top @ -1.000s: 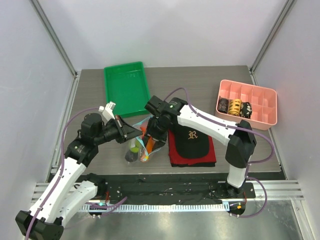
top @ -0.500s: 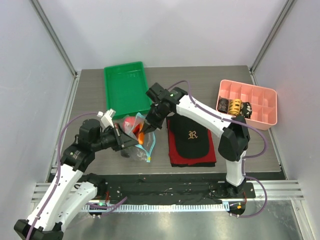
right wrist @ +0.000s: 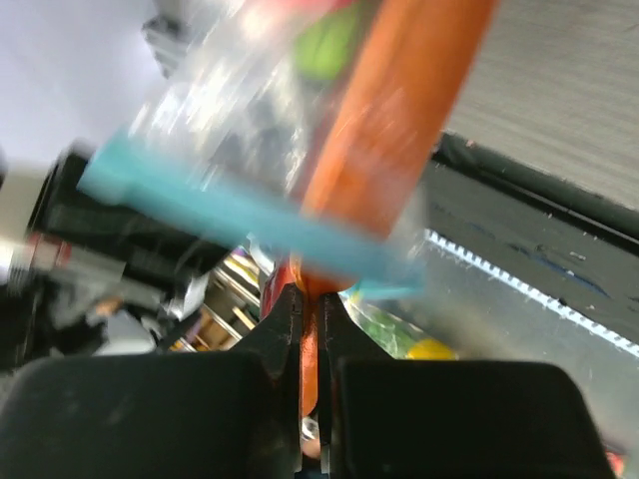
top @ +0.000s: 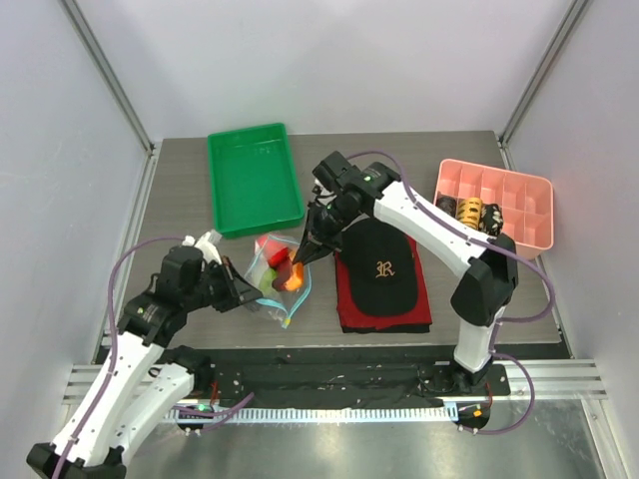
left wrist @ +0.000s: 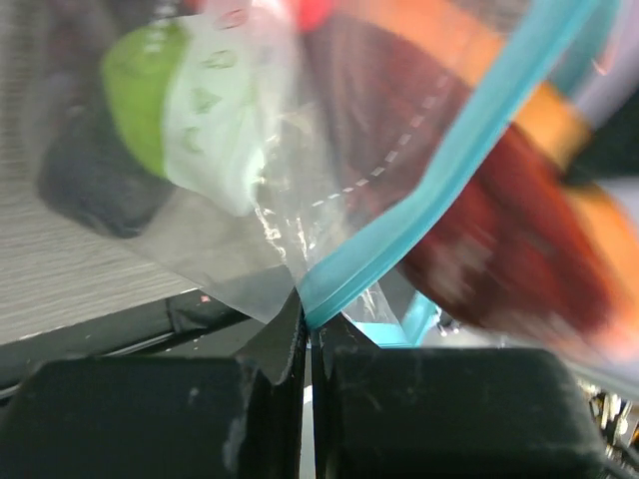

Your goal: Open the zip-top bag and remove the fake food

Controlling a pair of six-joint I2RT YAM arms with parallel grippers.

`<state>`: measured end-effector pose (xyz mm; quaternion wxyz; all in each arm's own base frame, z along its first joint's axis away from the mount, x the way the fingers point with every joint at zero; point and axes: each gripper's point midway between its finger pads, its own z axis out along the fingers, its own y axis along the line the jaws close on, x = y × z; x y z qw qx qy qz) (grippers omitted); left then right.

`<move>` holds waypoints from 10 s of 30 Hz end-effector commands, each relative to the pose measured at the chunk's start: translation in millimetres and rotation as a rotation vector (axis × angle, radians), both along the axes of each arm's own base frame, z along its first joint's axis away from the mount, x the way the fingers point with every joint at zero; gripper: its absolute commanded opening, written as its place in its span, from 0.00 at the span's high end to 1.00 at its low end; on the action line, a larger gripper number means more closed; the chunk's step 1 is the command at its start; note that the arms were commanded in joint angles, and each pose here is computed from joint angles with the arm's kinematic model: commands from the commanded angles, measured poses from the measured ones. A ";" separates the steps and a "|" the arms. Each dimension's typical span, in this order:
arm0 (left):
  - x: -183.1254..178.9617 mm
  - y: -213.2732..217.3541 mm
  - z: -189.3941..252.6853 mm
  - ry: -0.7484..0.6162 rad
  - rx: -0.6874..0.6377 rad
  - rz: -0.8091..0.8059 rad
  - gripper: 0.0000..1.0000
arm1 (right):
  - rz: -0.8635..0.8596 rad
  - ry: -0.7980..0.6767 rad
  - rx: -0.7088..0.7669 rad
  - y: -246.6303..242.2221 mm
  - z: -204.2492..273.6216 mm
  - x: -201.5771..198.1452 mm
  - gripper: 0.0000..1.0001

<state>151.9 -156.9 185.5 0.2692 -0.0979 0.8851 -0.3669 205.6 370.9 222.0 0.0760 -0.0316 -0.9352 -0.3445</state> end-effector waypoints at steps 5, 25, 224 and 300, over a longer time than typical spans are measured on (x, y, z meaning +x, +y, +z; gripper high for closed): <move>47.7 1.8 30.3 -0.044 0.016 0.149 1.00 | 0.256 -0.130 0.320 -6.1 125.6 -68.4 0.98; 39.4 75.3 60.9 -0.034 0.360 0.357 1.00 | 0.020 -0.736 0.646 71.3 212.5 113.8 0.98; 59.6 -11.2 111.2 -0.138 -0.060 0.101 1.00 | 0.370 -0.791 -0.118 69.0 -49.6 -19.2 0.39; 19.0 59.4 -11.5 0.091 0.271 0.317 1.00 | 0.336 -0.825 0.048 62.9 -38.3 -65.6 0.94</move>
